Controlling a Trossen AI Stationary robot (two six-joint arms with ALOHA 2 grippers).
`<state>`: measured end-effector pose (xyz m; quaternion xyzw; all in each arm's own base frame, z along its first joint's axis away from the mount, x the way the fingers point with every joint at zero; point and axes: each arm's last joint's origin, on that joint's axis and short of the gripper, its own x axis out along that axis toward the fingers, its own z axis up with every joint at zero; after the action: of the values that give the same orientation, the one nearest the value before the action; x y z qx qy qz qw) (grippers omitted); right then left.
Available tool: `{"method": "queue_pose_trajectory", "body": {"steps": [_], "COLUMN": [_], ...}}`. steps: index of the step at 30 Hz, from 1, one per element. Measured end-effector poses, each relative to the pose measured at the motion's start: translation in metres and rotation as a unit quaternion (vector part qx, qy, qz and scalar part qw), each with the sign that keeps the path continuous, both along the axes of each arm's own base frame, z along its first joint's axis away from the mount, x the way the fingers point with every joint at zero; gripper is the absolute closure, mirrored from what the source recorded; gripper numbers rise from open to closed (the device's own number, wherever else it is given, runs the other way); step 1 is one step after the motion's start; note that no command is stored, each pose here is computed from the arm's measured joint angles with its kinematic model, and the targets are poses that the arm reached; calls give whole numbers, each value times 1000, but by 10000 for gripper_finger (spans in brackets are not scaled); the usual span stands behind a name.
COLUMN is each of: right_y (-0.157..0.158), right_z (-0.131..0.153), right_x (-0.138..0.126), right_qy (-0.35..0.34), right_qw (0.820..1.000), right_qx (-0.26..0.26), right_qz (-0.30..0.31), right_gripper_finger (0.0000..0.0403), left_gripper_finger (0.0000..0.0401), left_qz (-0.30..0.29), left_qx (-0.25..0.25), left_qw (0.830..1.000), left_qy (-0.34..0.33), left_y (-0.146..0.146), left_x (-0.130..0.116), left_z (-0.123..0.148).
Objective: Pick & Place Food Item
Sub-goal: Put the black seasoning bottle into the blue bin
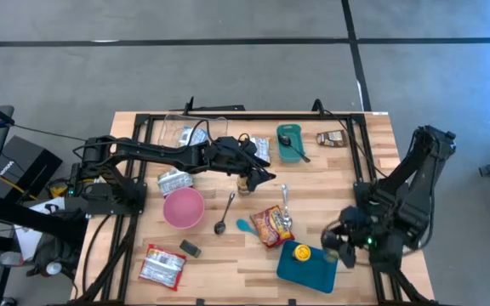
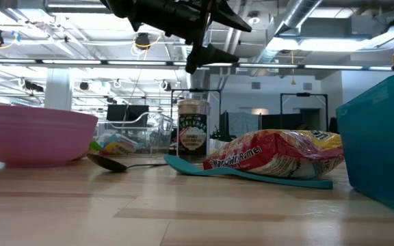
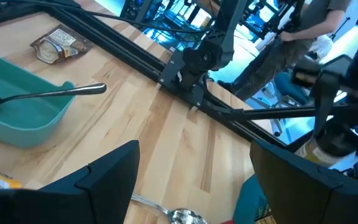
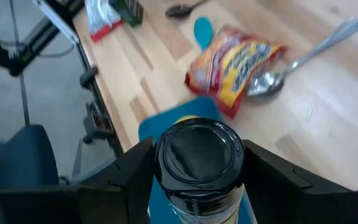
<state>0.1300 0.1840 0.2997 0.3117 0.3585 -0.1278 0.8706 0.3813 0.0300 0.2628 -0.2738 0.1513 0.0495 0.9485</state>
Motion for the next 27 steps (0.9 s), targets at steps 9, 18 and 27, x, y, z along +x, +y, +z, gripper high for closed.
{"method": "queue_pose_trajectory", "body": {"steps": [9,18,27], "right_y": [47,64,74], "right_z": [-37,-64,-89], "right_x": [-21,-25,-12], "right_qy": [-25,-50,-58], "right_qw": [998,993,986], "right_qx": [-53,-107,-156], "right_qz": [5,-13,-29], "right_gripper_finger": [204,202,203], "left_gripper_finger": [100,100,100], "left_qz": [7,11,12], "left_qx": [-20,-36,-36], "left_qw": [999,999,999], "left_qy": [-28,-33,-33], "left_y": [0,0,0], "left_x": [2,2,2], "left_z": [5,6,6]}}
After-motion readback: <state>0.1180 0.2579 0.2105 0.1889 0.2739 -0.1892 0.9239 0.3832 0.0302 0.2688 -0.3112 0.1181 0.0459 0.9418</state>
